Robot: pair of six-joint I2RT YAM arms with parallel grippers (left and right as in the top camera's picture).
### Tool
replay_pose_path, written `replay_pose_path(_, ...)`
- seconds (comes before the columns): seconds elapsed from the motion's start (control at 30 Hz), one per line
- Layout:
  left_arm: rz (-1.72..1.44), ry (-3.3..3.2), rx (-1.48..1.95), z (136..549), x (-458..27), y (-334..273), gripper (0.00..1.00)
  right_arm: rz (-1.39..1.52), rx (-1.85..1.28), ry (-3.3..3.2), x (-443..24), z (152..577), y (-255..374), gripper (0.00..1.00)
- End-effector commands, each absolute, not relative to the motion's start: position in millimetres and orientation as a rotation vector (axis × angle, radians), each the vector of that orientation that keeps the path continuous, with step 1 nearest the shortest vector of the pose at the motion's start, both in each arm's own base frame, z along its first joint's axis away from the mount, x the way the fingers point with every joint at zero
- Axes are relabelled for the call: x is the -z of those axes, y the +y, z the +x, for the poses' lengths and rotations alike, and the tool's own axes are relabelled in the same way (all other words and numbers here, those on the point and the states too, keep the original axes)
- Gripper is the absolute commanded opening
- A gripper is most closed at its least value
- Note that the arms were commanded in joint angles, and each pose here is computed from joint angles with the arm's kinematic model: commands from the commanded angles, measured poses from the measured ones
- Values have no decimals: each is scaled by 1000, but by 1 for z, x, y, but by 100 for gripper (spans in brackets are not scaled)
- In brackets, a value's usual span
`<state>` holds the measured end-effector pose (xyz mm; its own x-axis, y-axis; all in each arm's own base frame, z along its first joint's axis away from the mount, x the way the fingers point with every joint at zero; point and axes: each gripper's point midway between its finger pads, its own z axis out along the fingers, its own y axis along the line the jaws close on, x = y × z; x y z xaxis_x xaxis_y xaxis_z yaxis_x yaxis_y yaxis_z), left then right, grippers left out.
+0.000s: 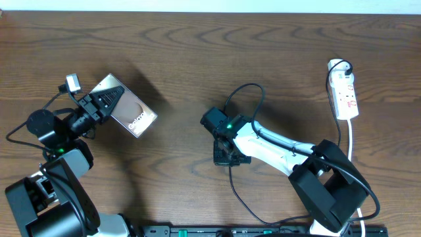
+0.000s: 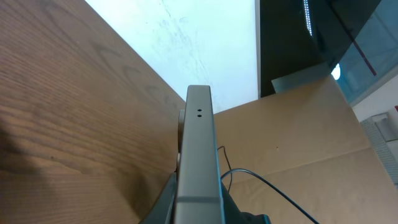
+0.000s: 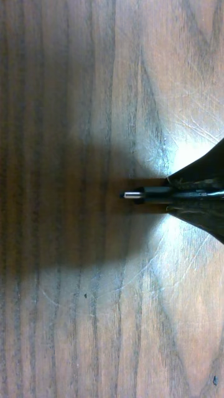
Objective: Plug charger to phone and switch on socket
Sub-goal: 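Lift the black cable plug off the table with the right gripper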
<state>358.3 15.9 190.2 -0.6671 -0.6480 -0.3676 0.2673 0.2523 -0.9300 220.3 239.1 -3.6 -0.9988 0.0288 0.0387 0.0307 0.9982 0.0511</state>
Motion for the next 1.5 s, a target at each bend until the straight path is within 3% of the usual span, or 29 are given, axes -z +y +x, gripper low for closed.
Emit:
replay_pose_path(0.0, -301, 1758, 1501, 356, -196, 16, 7, -71, 38, -3104, 12, 223, 233, 1)
replay_pose_path(0.97, -298, 1760, 1503, 355, -196, 15, 7, -15, 39, -2929, 17, 179, 230, 1)
replay_pose_path(1.47, -299, 1760, 1503, 355, -196, 15, 8, 86, 120, -2910, 20, 177, 237, 1)
